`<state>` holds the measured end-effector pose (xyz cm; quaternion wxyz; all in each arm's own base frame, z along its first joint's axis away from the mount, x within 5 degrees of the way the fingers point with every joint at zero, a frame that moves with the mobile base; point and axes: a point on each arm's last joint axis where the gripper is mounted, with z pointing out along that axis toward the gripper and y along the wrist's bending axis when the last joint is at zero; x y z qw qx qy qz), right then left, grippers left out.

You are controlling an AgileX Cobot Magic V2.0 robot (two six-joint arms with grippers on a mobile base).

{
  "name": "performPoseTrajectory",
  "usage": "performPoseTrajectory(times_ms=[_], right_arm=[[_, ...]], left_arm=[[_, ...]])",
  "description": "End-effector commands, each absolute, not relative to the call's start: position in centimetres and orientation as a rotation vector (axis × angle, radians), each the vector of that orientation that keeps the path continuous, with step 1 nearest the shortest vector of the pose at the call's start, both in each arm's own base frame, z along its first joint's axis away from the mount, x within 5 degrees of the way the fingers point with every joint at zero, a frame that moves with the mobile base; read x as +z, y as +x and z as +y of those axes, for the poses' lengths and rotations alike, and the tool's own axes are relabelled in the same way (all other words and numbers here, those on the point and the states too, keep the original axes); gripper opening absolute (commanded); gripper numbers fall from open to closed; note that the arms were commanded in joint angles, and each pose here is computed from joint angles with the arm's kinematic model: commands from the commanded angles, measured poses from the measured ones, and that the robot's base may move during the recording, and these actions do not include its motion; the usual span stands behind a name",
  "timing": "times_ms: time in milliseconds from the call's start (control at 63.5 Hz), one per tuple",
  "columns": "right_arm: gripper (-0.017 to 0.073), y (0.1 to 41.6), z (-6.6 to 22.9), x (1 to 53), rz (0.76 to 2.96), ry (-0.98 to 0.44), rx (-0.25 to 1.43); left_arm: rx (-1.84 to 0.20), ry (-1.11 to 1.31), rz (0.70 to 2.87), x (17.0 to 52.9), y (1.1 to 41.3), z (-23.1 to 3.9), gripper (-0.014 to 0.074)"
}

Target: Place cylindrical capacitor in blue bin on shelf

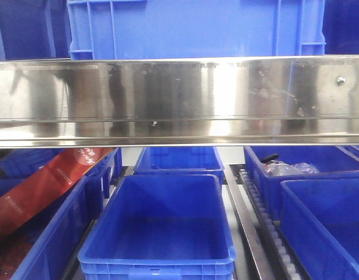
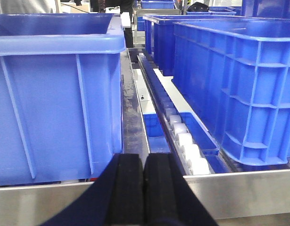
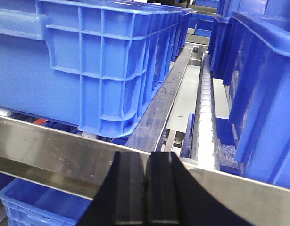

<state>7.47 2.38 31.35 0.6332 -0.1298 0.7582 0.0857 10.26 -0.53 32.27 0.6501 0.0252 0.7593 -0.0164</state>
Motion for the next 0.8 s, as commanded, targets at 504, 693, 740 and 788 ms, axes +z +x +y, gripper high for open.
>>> performPoseTrajectory(times_ms=[504, 693, 740, 788], right_arm=[[-0.0154, 7.5, 2.3, 31.7, 1.7, -0.293, 0.18], [-0.0154, 7.5, 2.3, 31.7, 1.7, -0.293, 0.18], [-0.0154, 7.5, 2.3, 31.7, 1.7, -0.293, 0.18], [-0.0154, 7.5, 2.3, 31.7, 1.7, -0.293, 0.18]], left_arm=[[0.047, 0.041, 1.571, 28.5, 8.0, 0.0, -0.0111], [0.103, -0.01, 1.459, 22.4, 6.0, 0.4, -0.0111], [0.126, -0.03, 1.443, 21.7, 5.5, 0.5, -0.0111], [0.137, -0.045, 1.518, 21.0, 5.6, 0.6, -0.0111]])
